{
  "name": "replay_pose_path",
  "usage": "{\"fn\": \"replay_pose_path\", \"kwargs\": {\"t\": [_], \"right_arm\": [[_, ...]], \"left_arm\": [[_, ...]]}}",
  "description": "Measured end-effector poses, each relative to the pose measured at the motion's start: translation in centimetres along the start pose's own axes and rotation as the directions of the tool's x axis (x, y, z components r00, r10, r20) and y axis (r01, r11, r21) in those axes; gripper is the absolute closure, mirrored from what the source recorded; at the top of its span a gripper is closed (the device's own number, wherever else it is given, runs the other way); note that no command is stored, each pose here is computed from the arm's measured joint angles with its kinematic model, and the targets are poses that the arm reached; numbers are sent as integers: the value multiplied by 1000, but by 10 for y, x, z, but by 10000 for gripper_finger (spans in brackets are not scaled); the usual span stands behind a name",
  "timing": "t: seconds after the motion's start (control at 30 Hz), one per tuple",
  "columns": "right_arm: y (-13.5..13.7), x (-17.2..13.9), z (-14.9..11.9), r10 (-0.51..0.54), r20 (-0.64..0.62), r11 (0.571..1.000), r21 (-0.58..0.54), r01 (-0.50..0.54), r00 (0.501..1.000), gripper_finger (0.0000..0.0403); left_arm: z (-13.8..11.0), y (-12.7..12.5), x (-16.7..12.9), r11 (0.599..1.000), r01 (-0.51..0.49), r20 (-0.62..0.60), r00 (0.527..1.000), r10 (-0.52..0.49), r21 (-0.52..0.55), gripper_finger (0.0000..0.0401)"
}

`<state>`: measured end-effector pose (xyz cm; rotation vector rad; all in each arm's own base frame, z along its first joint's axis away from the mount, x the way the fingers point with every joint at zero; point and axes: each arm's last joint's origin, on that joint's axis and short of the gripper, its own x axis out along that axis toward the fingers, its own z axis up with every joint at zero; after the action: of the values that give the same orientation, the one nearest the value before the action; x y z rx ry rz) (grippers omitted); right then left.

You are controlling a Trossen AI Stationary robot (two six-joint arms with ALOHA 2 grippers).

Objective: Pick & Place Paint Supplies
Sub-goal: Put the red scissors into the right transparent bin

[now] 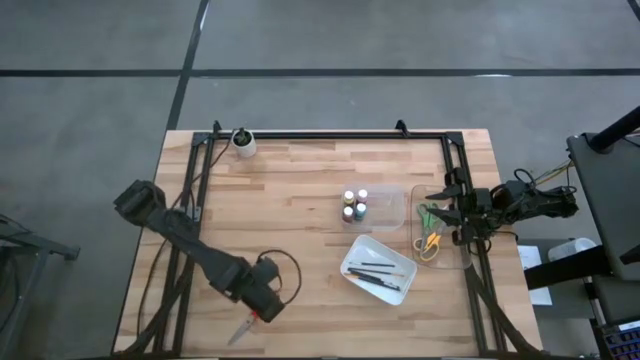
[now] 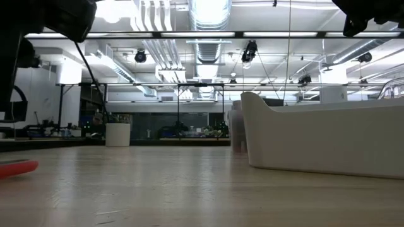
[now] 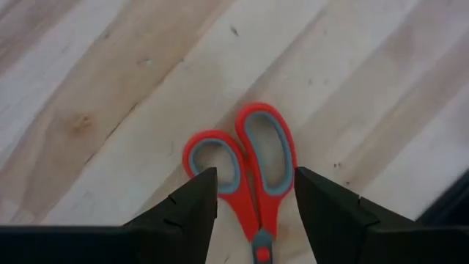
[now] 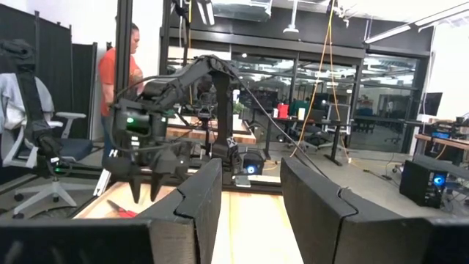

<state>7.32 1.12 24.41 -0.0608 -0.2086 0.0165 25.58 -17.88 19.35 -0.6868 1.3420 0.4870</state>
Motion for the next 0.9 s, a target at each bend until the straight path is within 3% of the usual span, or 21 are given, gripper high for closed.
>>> {"fn": "replay_pose_path", "kwargs": {"t": [0.27,0.9], "right_arm": [[0,0,0,0,1,1000,2,0,1000,264],[0,0,0,0,1,1000,0,0,1000,264]], "left_arm": [[-16,-6,8,999,-16,77,997,18,-30,214],[-23,-12,49,998,-41,27,999,43,-55,214]]}}
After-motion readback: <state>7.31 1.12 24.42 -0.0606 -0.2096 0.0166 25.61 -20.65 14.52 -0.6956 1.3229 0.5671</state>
